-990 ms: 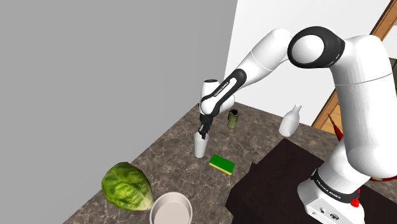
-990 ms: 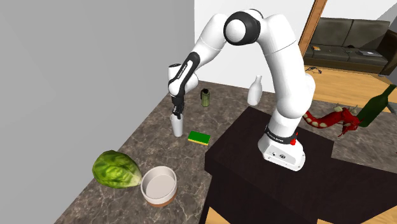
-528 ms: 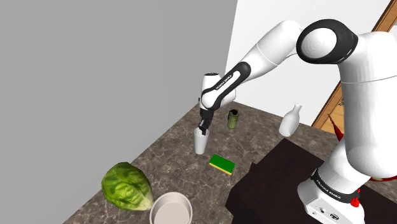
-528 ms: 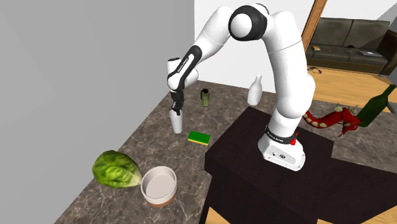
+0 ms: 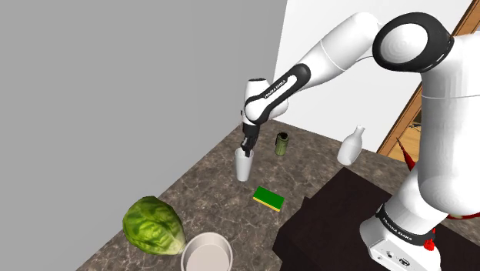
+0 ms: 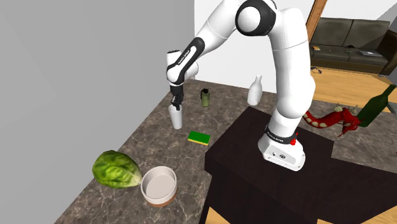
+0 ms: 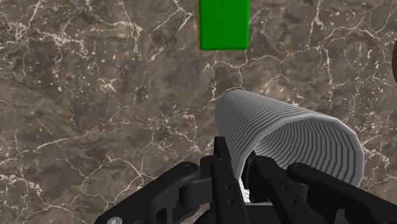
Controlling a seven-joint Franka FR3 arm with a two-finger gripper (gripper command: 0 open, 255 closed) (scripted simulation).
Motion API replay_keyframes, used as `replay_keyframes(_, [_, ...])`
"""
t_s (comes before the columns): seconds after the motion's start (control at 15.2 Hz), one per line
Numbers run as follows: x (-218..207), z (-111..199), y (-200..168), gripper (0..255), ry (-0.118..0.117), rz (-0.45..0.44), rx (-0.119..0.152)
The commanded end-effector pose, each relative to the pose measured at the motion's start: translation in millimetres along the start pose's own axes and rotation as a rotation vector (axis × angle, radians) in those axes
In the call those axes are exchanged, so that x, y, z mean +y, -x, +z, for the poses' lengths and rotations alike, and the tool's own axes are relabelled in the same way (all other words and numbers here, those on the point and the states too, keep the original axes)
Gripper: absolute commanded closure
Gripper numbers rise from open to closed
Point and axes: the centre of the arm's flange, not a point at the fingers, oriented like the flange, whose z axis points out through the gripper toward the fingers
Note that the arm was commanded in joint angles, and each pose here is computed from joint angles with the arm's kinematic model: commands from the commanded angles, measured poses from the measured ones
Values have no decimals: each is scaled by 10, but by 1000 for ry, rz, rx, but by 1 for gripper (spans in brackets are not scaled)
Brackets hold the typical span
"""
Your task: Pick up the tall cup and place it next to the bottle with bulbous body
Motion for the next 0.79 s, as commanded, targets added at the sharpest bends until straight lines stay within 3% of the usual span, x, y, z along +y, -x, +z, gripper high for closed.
replay_keyframes(0.0, [-9, -119, 2, 255, 0, 0, 0])
replay_keyframes(0.73, [-69, -696, 35, 255, 0, 0, 0])
